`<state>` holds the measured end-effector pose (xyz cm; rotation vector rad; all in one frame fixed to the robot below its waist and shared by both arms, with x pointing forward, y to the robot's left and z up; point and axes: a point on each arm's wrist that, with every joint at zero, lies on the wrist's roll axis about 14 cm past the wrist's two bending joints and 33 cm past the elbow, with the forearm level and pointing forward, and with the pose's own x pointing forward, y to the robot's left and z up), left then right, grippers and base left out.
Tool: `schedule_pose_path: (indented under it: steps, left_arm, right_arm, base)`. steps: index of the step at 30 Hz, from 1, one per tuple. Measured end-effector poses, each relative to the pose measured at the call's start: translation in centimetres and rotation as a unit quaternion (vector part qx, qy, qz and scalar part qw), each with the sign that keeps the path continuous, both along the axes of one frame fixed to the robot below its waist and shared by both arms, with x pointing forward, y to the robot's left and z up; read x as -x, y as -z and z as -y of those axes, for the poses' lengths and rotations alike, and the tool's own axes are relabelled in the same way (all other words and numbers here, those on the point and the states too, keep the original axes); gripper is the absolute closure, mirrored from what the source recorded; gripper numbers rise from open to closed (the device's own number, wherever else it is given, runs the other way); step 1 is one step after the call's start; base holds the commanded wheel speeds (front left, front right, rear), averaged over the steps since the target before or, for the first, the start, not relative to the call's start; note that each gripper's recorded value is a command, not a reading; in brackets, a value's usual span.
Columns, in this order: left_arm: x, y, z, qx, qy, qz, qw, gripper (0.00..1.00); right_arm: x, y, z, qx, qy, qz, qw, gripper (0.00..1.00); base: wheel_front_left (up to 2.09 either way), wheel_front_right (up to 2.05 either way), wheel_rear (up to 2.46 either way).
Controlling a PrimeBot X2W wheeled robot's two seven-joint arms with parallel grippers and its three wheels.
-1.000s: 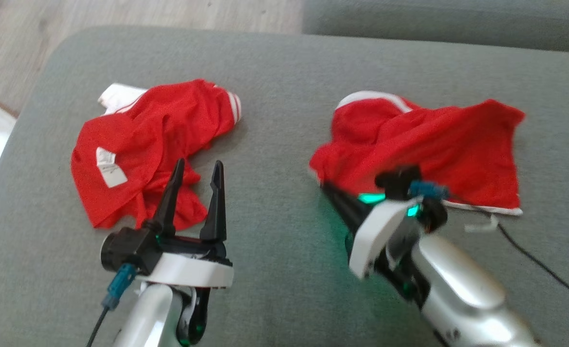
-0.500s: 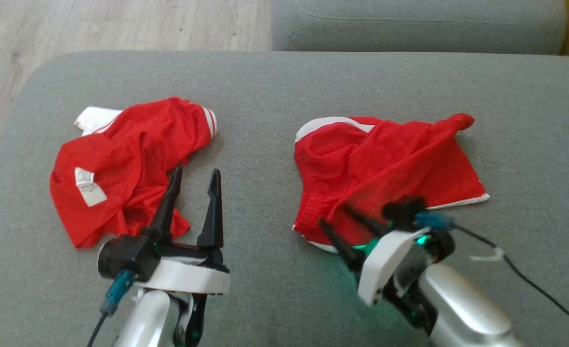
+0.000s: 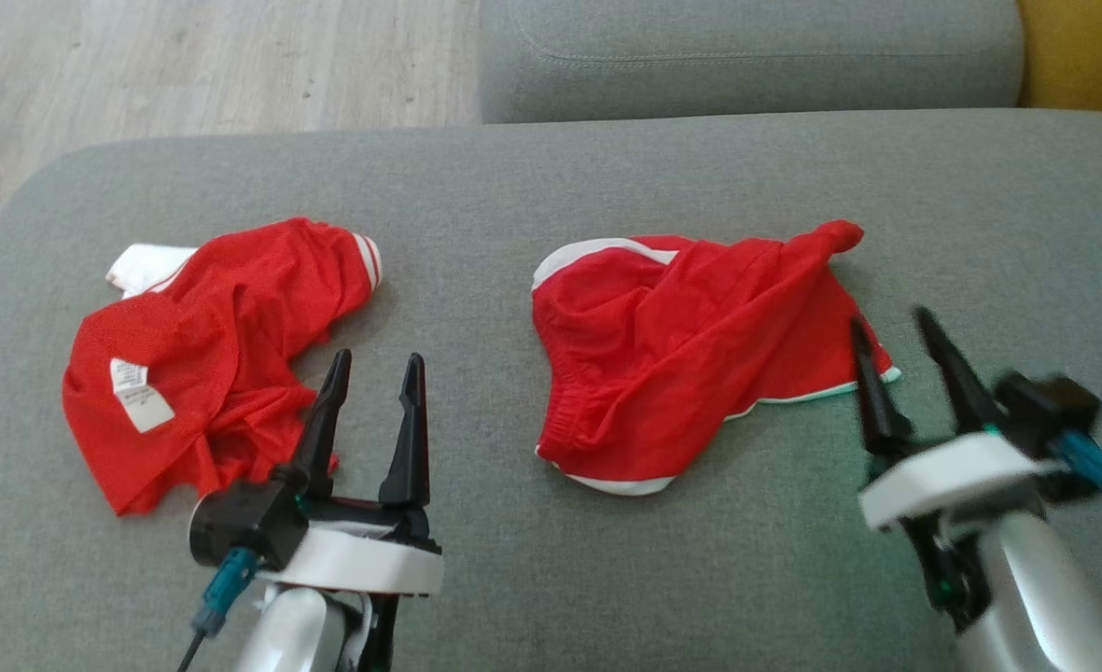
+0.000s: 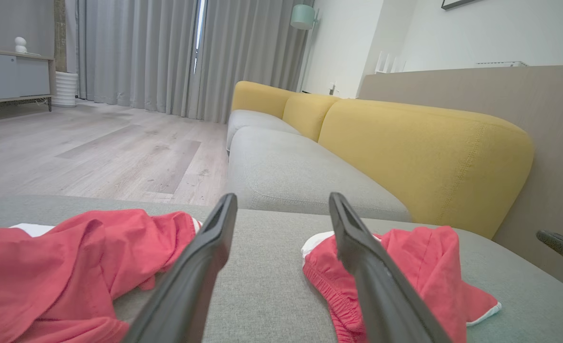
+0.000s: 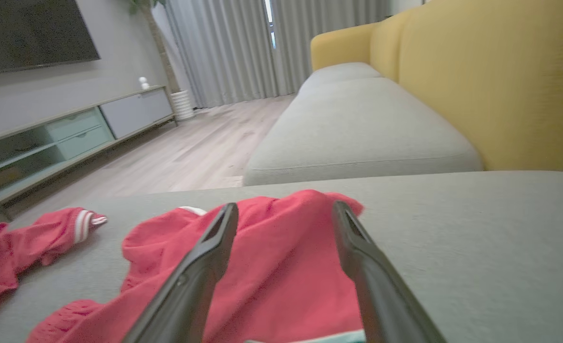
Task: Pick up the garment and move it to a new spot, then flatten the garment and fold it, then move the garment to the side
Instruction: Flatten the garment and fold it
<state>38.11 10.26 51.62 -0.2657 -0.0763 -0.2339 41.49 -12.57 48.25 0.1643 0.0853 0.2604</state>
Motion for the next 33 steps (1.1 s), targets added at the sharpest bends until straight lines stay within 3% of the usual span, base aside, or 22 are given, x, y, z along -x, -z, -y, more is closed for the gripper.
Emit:
schedule_pose_path:
  steps: [6,12,16,21,33]
  left_arm:
    - [-0.1,0.4,0.5,0.0,0.008,-0.006,1.0,0.0]
    - [0.5,3.0,2.5,-0.021,0.054,-0.039,0.998,0.0]
    - [2.9,7.5,5.7,-0.073,0.14,-0.111,0.981,0.0]
    - [3.5,10.1,7.2,-0.111,0.199,-0.153,0.962,0.0]
    - [1.3,12.5,9.2,-0.131,0.253,-0.179,0.942,0.0]
  right_arm:
    - [2.1,3.0,2.0,-0.004,0.052,-0.039,0.998,0.0]
    - [1.9,2.4,3.2,-0.012,0.078,-0.024,0.997,0.0]
    - [1.7,2.6,3.3,-0.017,0.081,-0.027,0.996,0.0]
    - [0.7,2.3,3.5,-0.026,0.086,-0.019,0.996,0.0]
    - [0.4,3.9,5.1,-0.026,0.11,-0.035,0.993,0.0]
  base:
    - [0.0,0.0,0.0]
    - [0.0,0.0,0.0]
    - [0.0,0.0,0.0]
    - [0.0,0.0,0.0]
    - [0.0,0.0,0.0]
